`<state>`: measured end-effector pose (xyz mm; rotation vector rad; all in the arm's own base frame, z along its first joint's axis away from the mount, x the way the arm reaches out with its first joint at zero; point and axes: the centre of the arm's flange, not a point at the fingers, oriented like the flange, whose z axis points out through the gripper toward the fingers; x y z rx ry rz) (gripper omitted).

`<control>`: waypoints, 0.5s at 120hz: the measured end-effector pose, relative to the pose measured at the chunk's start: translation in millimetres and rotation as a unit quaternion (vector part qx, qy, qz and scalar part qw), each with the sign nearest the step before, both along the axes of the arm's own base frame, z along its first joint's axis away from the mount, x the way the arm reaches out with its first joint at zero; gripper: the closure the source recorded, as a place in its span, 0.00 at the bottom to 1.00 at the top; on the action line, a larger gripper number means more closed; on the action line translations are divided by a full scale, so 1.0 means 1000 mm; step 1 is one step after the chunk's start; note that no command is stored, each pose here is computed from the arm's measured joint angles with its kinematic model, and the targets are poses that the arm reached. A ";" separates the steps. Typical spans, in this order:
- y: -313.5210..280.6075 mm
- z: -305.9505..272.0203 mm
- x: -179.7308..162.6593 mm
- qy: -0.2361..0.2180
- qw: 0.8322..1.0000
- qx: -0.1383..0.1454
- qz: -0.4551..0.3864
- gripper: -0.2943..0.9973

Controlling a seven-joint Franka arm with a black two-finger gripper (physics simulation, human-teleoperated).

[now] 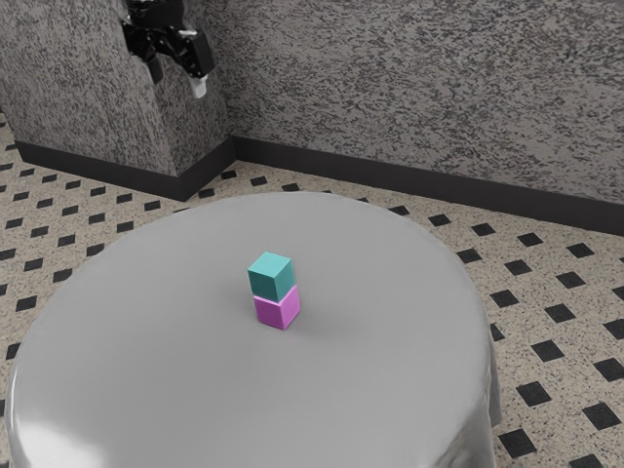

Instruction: Pick up the blue block with one arm, and put the blue block on the table with one arm

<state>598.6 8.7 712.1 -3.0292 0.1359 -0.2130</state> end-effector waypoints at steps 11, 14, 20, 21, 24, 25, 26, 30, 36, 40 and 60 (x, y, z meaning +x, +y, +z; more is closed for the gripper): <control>0.001 -0.006 0.003 0.005 1.000 0.001 0.000 0.23; 0.001 -0.012 0.004 0.011 1.000 0.001 -0.001 0.23; 0.005 -0.022 0.003 0.024 1.000 0.002 0.003 0.23; 0.005 -0.025 0.002 0.028 1.000 0.002 0.003 0.23; 0.008 -0.033 -0.004 0.039 0.999 0.002 0.005 0.23; 0.008 -0.037 -0.008 0.043 0.999 0.002 0.005 0.23; 0.009 -0.043 -0.012 0.049 0.999 0.002 0.005 0.23; 0.011 -0.065 -0.026 0.066 0.998 0.001 0.005 0.23; 0.013 -0.104 -0.041 0.089 0.996 -0.002 0.007 0.23; 0.015 -0.127 -0.048 0.096 0.995 -0.003 0.009 0.23; 0.020 -0.190 -0.031 0.080 0.996 -0.041 0.026 0.23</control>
